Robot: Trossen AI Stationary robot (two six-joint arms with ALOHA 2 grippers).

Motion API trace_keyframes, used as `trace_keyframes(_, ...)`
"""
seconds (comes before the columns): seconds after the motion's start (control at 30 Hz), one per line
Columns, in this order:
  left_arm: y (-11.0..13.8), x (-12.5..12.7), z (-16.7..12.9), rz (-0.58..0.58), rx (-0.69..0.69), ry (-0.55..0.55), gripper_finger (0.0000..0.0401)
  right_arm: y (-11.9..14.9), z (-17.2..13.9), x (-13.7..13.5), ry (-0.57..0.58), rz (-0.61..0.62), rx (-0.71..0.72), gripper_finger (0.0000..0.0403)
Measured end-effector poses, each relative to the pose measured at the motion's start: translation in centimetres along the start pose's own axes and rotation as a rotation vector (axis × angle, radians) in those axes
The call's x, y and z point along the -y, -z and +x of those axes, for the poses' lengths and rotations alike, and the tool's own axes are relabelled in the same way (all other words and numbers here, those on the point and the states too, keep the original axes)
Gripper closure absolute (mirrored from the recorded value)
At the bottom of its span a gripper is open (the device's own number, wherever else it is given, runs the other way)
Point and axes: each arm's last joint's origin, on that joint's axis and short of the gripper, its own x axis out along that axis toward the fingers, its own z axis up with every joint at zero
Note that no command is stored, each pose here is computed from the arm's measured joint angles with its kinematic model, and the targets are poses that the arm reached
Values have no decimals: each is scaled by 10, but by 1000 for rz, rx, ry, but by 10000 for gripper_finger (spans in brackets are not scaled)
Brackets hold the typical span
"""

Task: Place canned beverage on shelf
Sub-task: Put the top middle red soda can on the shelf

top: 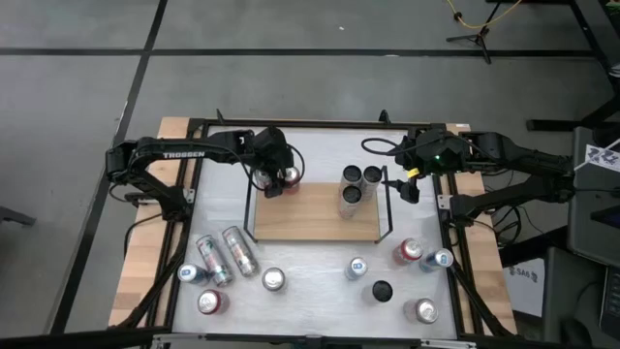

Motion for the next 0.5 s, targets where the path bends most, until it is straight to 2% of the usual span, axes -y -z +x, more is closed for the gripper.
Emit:
trace_keyframes(0.1, 0, 1, 0, 8, 1, 17, 112, 0, 0, 0, 0, 0, 0, 24)
trace_keyframes(0.33, 0, 1, 0, 128, 8, 43, 112, 0, 0, 0, 0, 0, 0, 24)
trace_keyframes(0.5, 0, 1, 0, 132, 8, 43, 112, 0, 0, 0, 0, 0, 0, 24)
